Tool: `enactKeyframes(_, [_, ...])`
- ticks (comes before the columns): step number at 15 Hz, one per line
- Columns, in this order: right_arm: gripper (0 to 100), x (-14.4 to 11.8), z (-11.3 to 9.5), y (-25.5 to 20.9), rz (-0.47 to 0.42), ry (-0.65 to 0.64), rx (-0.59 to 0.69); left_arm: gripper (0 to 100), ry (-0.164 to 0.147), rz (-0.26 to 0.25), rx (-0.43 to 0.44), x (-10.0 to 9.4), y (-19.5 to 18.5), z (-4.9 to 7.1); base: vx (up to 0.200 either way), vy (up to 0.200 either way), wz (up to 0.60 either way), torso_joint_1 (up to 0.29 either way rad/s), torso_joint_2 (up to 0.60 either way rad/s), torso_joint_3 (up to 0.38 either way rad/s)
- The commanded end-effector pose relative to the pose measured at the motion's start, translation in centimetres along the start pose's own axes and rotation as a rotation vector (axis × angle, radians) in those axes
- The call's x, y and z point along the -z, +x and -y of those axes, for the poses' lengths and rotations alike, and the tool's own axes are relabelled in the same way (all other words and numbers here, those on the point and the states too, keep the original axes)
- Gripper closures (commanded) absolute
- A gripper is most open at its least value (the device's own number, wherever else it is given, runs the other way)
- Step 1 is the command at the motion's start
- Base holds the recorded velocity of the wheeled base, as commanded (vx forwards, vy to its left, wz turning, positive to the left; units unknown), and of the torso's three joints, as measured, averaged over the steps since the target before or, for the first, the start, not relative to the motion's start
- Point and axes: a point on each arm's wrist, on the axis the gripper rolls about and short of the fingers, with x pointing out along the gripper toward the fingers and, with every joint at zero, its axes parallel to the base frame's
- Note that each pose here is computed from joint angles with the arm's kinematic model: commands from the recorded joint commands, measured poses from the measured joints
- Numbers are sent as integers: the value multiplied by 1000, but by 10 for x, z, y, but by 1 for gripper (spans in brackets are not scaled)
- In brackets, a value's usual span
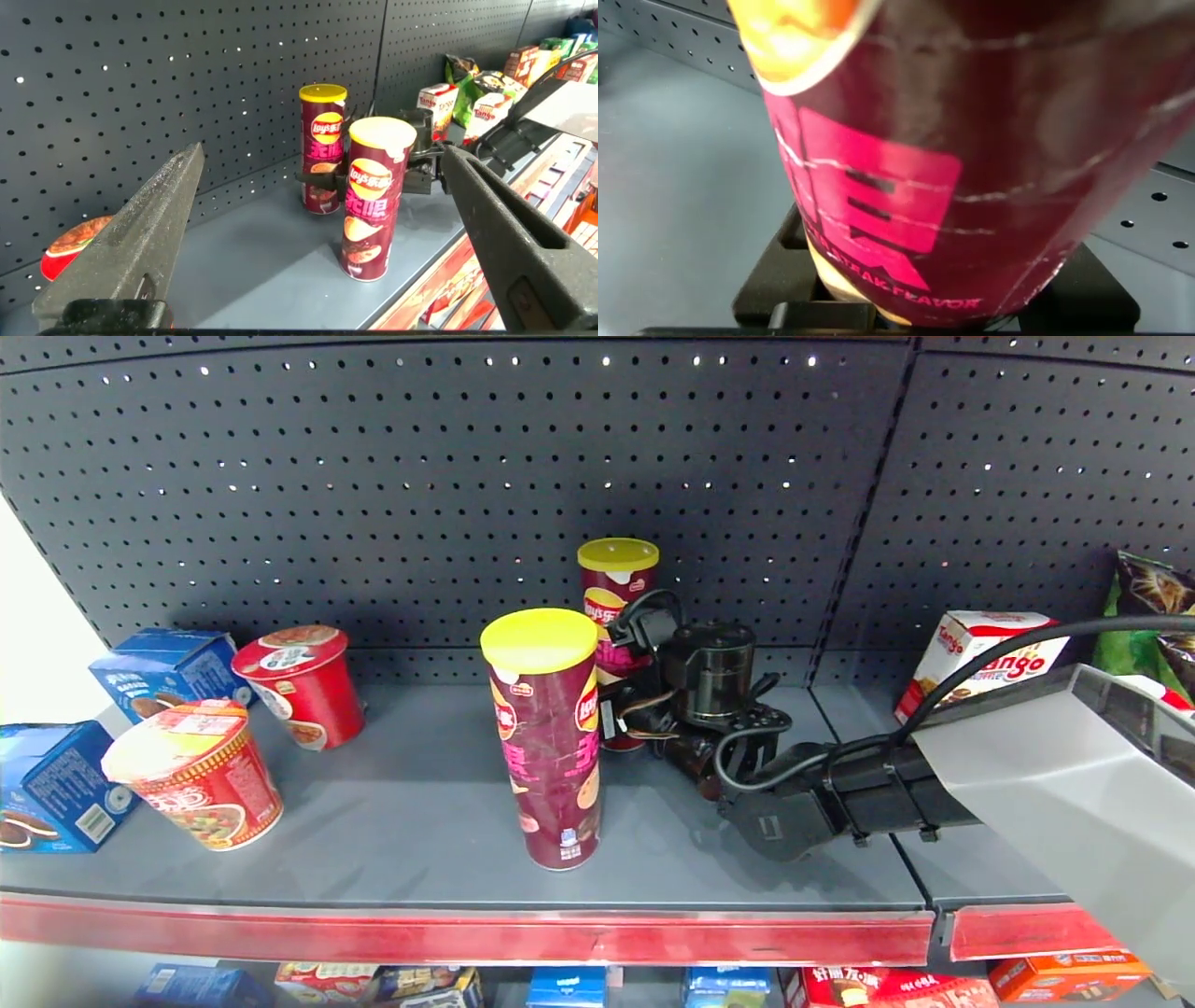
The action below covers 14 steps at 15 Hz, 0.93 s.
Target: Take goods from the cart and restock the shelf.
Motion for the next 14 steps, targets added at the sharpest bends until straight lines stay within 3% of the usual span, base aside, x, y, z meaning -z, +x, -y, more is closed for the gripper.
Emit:
enactKeyframes(1, [100,2,-1,1,-5,-2,-1,0,-3,-1,0,0,0,0,0,0,0,0,0,0])
enactKeyframes(4, [100,1,0,1,-2,-1,2,0,-3,-1,0,0,0,0,0,0,0,0,0,0])
enactKeyframes(5, [0,-1,0,0,3,1,12,0,-3,-1,0,0,0,0,0,0,0,0,0,0])
enactKeyframes(14, [0,-29,7,-13,50,14,29,0,-4,-1,0,1,0,0,0,0,0,0,0,0])
